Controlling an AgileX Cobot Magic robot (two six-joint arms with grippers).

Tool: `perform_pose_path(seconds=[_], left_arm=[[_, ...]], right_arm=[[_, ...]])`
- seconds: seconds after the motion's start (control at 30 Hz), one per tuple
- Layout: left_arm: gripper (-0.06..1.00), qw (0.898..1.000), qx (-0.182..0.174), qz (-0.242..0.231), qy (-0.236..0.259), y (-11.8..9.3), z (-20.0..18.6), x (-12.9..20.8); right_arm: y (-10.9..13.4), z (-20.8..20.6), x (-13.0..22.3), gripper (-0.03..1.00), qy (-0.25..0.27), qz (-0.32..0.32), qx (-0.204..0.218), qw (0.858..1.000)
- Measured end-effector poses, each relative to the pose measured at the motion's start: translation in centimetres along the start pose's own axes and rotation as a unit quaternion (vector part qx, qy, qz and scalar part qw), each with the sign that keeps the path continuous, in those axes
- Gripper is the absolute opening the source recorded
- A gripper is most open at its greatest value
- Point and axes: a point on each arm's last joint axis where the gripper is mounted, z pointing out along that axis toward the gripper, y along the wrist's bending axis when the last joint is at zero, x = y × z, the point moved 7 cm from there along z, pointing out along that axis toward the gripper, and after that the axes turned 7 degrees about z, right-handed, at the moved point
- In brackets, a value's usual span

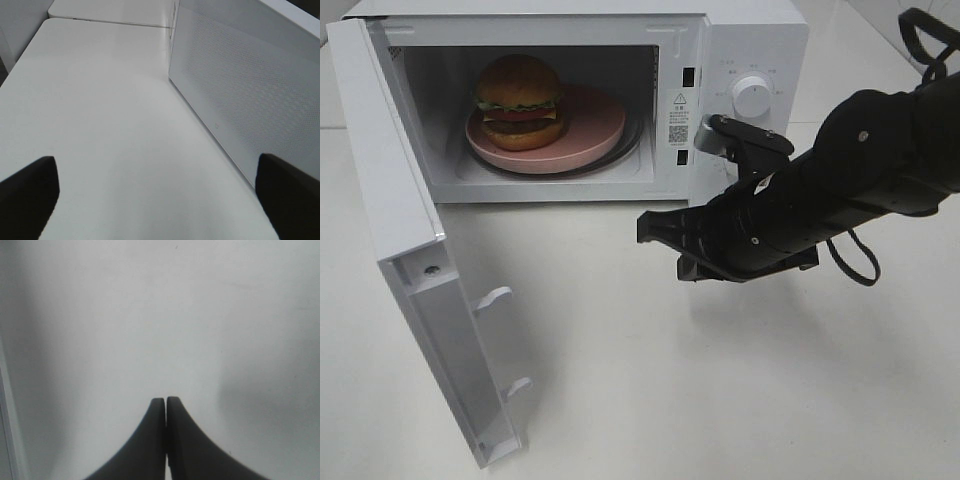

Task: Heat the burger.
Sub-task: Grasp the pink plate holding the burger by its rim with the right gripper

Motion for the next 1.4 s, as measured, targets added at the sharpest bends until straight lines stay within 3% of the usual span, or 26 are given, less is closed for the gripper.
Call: perform_pose_path(seconds=[0.2,0.27,0.33,0.37,0.4,0.47,0.5,0.53,0.57,0.67,0.7,0.73,0.77,0.8,0.83,0.87,0.9,0.93,1.0,1.03,1.07,1.13,1.27,1.3,1.33,1.4], left_arm=[[0.99,1.000,0.000,0.000,0.000,0.0,0.0,0.0],[0.99,1.000,0.000,0.000,0.000,0.0,0.0,0.0],[0.99,1.000,0.000,0.003,0.000,0.0,0.0,0.0],[0.99,1.000,0.000,0.000,0.000,0.0,0.0,0.0],[0.99,1.000,0.000,0.000,0.000,0.0,0.0,0.0],[0.99,1.000,0.000,0.000,0.000,0.0,0.0,0.0],[0.99,1.000,0.000,0.000,0.000,0.0,0.0,0.0],[0.99,1.000,0.000,0.000,0.000,0.0,0.0,0.0],[0.99,1.000,0.000,0.000,0.000,0.0,0.0,0.0],[0.99,1.000,0.000,0.000,0.000,0.0,0.0,0.0],[0.99,1.000,0.000,0.000,0.000,0.0,0.0,0.0],[0.99,1.000,0.000,0.000,0.000,0.0,0.0,0.0],[0.99,1.000,0.000,0.000,0.000,0.0,0.0,0.0],[0.99,1.000,0.000,0.000,0.000,0.0,0.0,0.0],[0.99,1.000,0.000,0.000,0.000,0.0,0.0,0.0],[0.99,1.000,0.000,0.000,0.000,0.0,0.0,0.0],[0.99,1.000,0.000,0.003,0.000,0.0,0.0,0.0],[0.99,1.000,0.000,0.003,0.000,0.0,0.0,0.0],[0.99,1.000,0.000,0.000,0.000,0.0,0.0,0.0],[0.99,1.000,0.000,0.000,0.000,0.0,0.0,0.0],[0.99,1.000,0.000,0.000,0.000,0.0,0.0,0.0],[0.99,1.000,0.000,0.000,0.000,0.0,0.0,0.0],[0.99,1.000,0.000,0.000,0.000,0.0,0.0,0.0],[0.99,1.000,0.000,0.000,0.000,0.0,0.0,0.0],[0.99,1.000,0.000,0.000,0.000,0.0,0.0,0.0],[0.99,1.000,0.000,0.000,0.000,0.0,0.0,0.0]], right_arm=[[-0.2,-2.0,0.7,0.01,0.066,-0.155,0.039,0.985],[-0.8,-3.2,0.3,0.01,0.106,-0.247,0.080,0.960],[-1.0,-3.5,0.2,0.01,0.117,-0.271,0.090,0.951],[-1.2,-4.1,0.0,0.01,0.136,-0.318,0.103,0.933],[-1.2,-4.1,0.0,0.01,0.136,-0.318,0.103,0.933],[-1.2,-4.9,-0.3,0.01,0.163,-0.390,0.107,0.900],[-1.2,-4.9,-0.3,0.01,0.163,-0.390,0.107,0.900],[-1.2,-5.2,-0.4,0.01,0.173,-0.417,0.105,0.886],[-1.1,-5.6,-0.5,0.01,0.189,-0.472,0.095,0.856],[-1.0,-5.7,-0.5,0.01,0.194,-0.495,0.091,0.842],[-1.0,-6.0,-0.6,0.01,0.204,-0.550,0.082,0.806],[-1.0,-6.0,-0.7,0.01,0.208,-0.578,0.075,0.785],[-1.0,-6.0,-0.7,0.01,0.208,-0.578,0.075,0.785],[-1.1,-6.1,-0.9,0.01,0.211,-0.632,0.067,0.743],[-1.1,-6.1,-1.0,0.01,0.211,-0.657,0.060,0.721],[-1.1,-6.1,-1.0,0.01,0.211,-0.657,0.060,0.721],[-1.1,-6.1,-1.1,0.01,0.213,-0.701,0.050,0.679],[-1.1,-6.1,-1.1,0.01,0.213,-0.701,0.050,0.679],[-1.5,-6.1,-1.4,0.02,0.220,-0.767,0.044,0.601],[-1.6,-6.2,-1.5,0.03,0.222,-0.782,0.043,0.581],[-1.6,-6.2,-1.5,0.03,0.222,-0.782,0.043,0.581],[-1.7,-6.2,-1.8,0.05,0.224,-0.810,0.042,0.541],[-1.7,-6.2,-1.9,0.08,0.223,-0.821,0.045,0.524],[-1.7,-6.2,-1.9,0.09,0.222,-0.825,0.047,0.518],[-1.3,-6.0,-2.1,0.15,0.215,-0.837,0.056,0.500],[-1.0,-5.9,-2.1,0.18,0.209,-0.843,0.059,0.493]])
